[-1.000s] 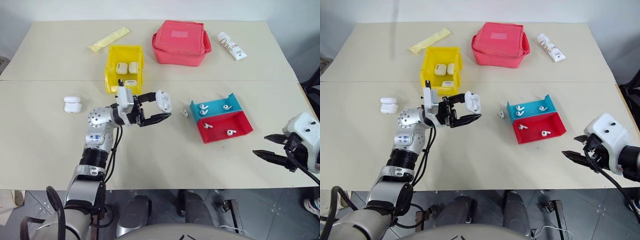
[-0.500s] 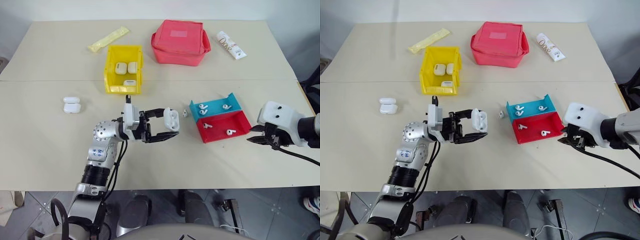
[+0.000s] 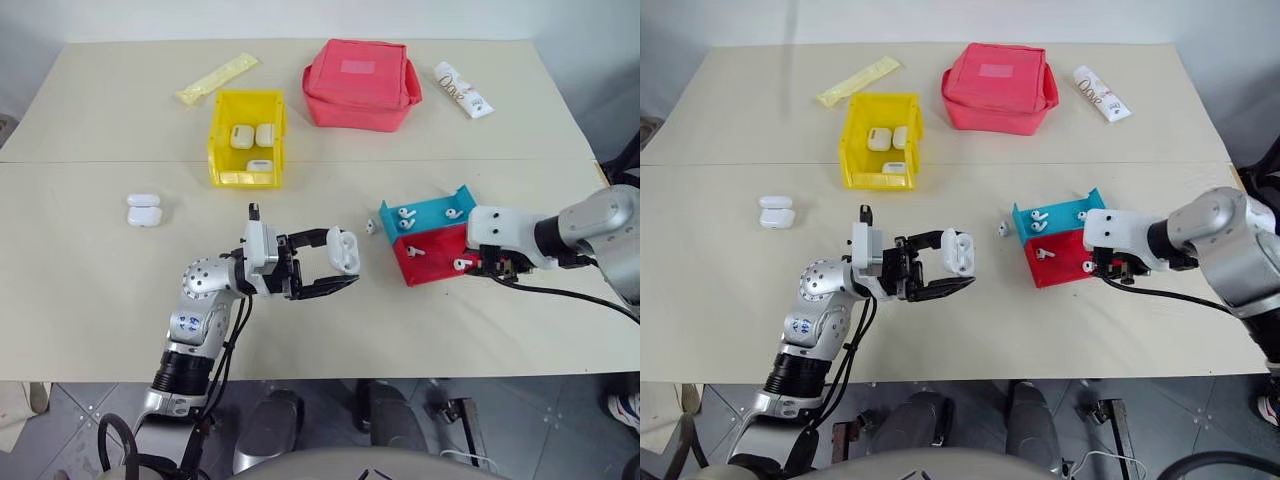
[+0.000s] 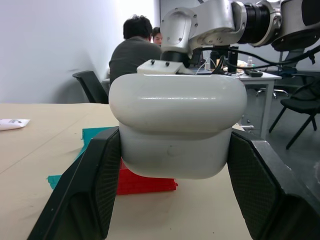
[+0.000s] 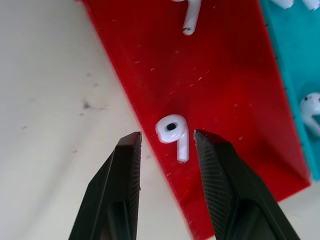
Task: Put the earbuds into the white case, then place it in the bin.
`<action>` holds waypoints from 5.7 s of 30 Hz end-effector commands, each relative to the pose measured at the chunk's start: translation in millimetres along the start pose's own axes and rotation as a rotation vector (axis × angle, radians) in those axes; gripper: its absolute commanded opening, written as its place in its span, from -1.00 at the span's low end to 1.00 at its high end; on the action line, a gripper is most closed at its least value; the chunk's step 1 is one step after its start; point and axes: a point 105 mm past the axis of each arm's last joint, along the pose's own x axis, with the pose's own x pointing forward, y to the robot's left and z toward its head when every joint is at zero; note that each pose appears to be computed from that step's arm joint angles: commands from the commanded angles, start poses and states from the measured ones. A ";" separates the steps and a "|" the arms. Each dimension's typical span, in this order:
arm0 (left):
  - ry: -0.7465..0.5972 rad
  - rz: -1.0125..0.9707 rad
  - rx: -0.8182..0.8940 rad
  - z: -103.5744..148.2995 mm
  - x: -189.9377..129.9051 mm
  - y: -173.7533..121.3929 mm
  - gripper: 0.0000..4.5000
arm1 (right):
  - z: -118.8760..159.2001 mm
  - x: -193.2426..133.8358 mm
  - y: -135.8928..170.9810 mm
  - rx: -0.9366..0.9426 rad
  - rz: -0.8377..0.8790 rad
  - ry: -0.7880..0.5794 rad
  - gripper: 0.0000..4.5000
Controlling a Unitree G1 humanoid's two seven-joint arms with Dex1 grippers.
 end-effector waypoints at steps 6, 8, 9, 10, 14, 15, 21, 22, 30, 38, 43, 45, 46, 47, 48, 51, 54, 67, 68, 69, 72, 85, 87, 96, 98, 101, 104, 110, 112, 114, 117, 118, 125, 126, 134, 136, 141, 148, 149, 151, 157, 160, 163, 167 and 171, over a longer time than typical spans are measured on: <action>-0.027 -0.004 0.025 10.9 2.2 -8.3 0.24 | 4.2 -0.4 -5.5 -0.059 0.008 0.009 -0.23; -0.026 -0.001 0.024 11.1 2.3 -8.7 0.24 | 4.7 0.8 -6.1 -0.062 0.010 0.006 -0.23; -0.026 0.000 0.024 11.2 2.3 -8.8 0.24 | 5.0 1.2 -6.4 -0.062 0.011 0.005 -0.23; -0.026 0.001 0.024 11.4 2.3 -9.1 0.24 | 5.1 1.8 -6.6 -0.063 0.011 0.005 -0.23; -0.027 0.003 0.022 11.6 2.5 -10.3 0.24 | 3.9 4.5 -7.5 -0.068 0.017 0.007 -0.23; -0.026 0.005 0.021 11.6 2.1 -10.6 0.24 | 3.7 5.3 -7.6 -0.067 0.018 0.008 -0.23; -0.021 0.012 0.020 11.9 0.3 -11.2 0.24 | 4.1 8.0 -7.6 -0.069 0.026 0.002 -0.23; -0.020 0.013 0.021 12.0 0.0 -11.5 0.24 | 4.2 8.5 -7.5 -0.069 0.027 0.002 -0.23; -0.013 0.020 0.022 12.3 -1.6 -11.2 0.24 | 3.2 10.4 -8.1 -0.072 0.031 0.008 -0.23; -0.011 0.023 0.022 12.2 -2.4 -10.4 0.24 | 3.5 9.6 -8.3 -0.068 0.034 0.006 -0.78; -0.011 0.018 0.017 10.8 -1.3 -11.5 0.24 | 5.9 1.9 -9.7 -0.049 0.017 -0.010 -0.78; -0.015 0.013 0.011 9.5 0.6 -12.2 0.24 | 11.6 -6.9 -6.9 -0.019 0.018 -0.057 -0.78; -0.018 0.008 0.007 8.6 2.2 -12.6 0.24 | 18.2 -14.1 -4.2 0.009 0.017 -0.111 -0.78; -0.019 0.005 0.004 7.6 2.8 -12.3 0.24 | 23.0 -18.3 -2.4 0.028 0.016 -0.147 -0.78; -0.021 0.001 0.000 6.5 3.4 -12.0 0.24 | 27.8 -22.1 -0.2 0.054 0.014 -0.187 -0.78; -0.031 -0.027 -0.017 3.6 6.7 -13.1 0.24 | 43.6 -33.1 9.3 0.127 0.010 -0.323 -0.78; -0.047 -0.079 -0.040 0.0 13.1 -15.9 0.24 | 70.0 -47.7 23.5 0.174 0.014 -0.540 -0.78; -0.102 -0.234 -0.051 6.9 33.3 -0.9 0.24 | 150.4 -54.9 62.0 0.369 0.101 -1.188 -0.78; -0.106 -0.237 -0.049 9.1 34.3 1.0 0.24 | 151.1 -52.4 62.1 0.378 0.098 -1.192 -0.78; -0.107 -0.246 -0.044 11.0 35.2 2.2 0.24 | 151.3 -50.3 61.7 0.386 0.093 -1.196 -0.78; -0.108 -0.262 -0.033 15.4 36.2 4.6 0.24 | 150.5 -45.0 60.7 0.401 0.080 -1.200 -0.78; -0.109 -0.317 -0.008 26.4 34.4 -0.4 0.24 | 141.6 -32.0 48.9 0.401 -0.009 -1.243 -0.78; -0.105 -0.331 -0.007 26.2 33.6 -3.1 0.24 | 141.6 -29.8 47.0 0.394 -0.013 -1.249 -0.78; -0.124 -0.296 0.012 30.5 37.9 5.2 0.24 | 134.4 -15.0 61.4 0.375 0.022 -1.207 -0.78; -0.124 -0.285 0.015 30.6 36.7 7.9 0.24 | 127.2 -8.3 69.4 0.355 0.043 -1.148 -0.78; -0.121 -0.271 0.020 29.8 34.7 11.2 0.24 | 123.0 -7.0 73.2 0.343 0.053 -1.121 -0.78; -0.116 -0.253 0.029 28.9 32.7 15.3 0.24 | 122.1 -9.4 73.2 0.338 0.055 -1.115 -0.78; -0.109 -0.249 0.038 26.2 32.3 17.7 0.24 | 124.3 -12.6 69.4 0.315 0.054 -1.101 -0.78; -0.106 -0.248 0.039 25.4 32.3 17.9 0.24 | 125.3 -13.3 68.5 0.308 0.055 -1.096 -0.78; -0.099 -0.249 0.039 23.6 32.1 18.0 0.24 | 126.3 -14.3 67.5 0.300 0.053 -1.091 -0.62; -0.083 -0.251 0.039 20.2 31.6 18.6 0.24 | 129.5 -19.0 63.6 0.281 0.038 -1.095 -0.18; -0.078 -0.248 0.037 19.2 31.4 19.3 0.24 | 130.6 -21.8 62.3 0.271 0.032 -1.096 -0.05; -0.063 -0.226 0.030 14.1 28.0 24.3 0.24 | 132.9 -36.6 51.8 0.234 -0.021 -1.096 0.99; -0.061 -0.223 0.029 13.3 27.4 24.9 0.24 | 132.2 -37.9 50.5 0.234 -0.028 -1.093 0.99; -0.016 -0.130 0.026 5.7 9.6 38.4 0.24 | 92.1 -54.2 39.5 0.296 -0.156 -0.982 0.99; 0.007 -0.093 0.032 4.1 0.1 44.5 0.24 | 68.6 -60.5 39.4 0.346 -0.215 -0.922 0.99; 0.054 -0.007 0.052 2.6 -21.6 60.2 0.24 | 13.3 -75.8 52.0 0.474 -0.331 -0.787 0.99; 0.087 0.065 0.092 6.9 -37.7 77.5 0.24 | -33.6 -93.7 78.2 0.608 -0.420 -0.655 0.99; 0.089 0.075 0.098 7.8 -39.2 80.2 0.24 | -36.0 -95.3 80.2 0.619 -0.429 -0.644 0.99; 0.092 0.085 0.110 8.5 -41.0 83.6 0.24 | -35.3 -96.6 81.2 0.627 -0.431 -0.638 0.99; 0.081 0.085 0.131 11.4 -38.9 84.5 0.24 | -24.7 -94.3 66.3 0.586 -0.403 -0.628 0.99; 0.061 0.068 0.141 14.4 -32.0 79.4 0.24 | -11.2 -88.2 44.9 0.539 -0.347 -0.614 0.99; 0.025 0.044 0.138 16.5 -21.6 67.5 0.24 | 3.7 -78.4 15.7 0.457 -0.281 -0.556 0.99; 0.003 0.034 0.123 17.3 -15.7 53.7 0.24 | 6.4 -65.6 -11.6 0.435 -0.246 -0.464 0.99; -0.004 0.045 0.105 16.2 -15.0 43.1 0.24 | 10.0 -52.3 -36.9 0.435 -0.228 -0.391 0.99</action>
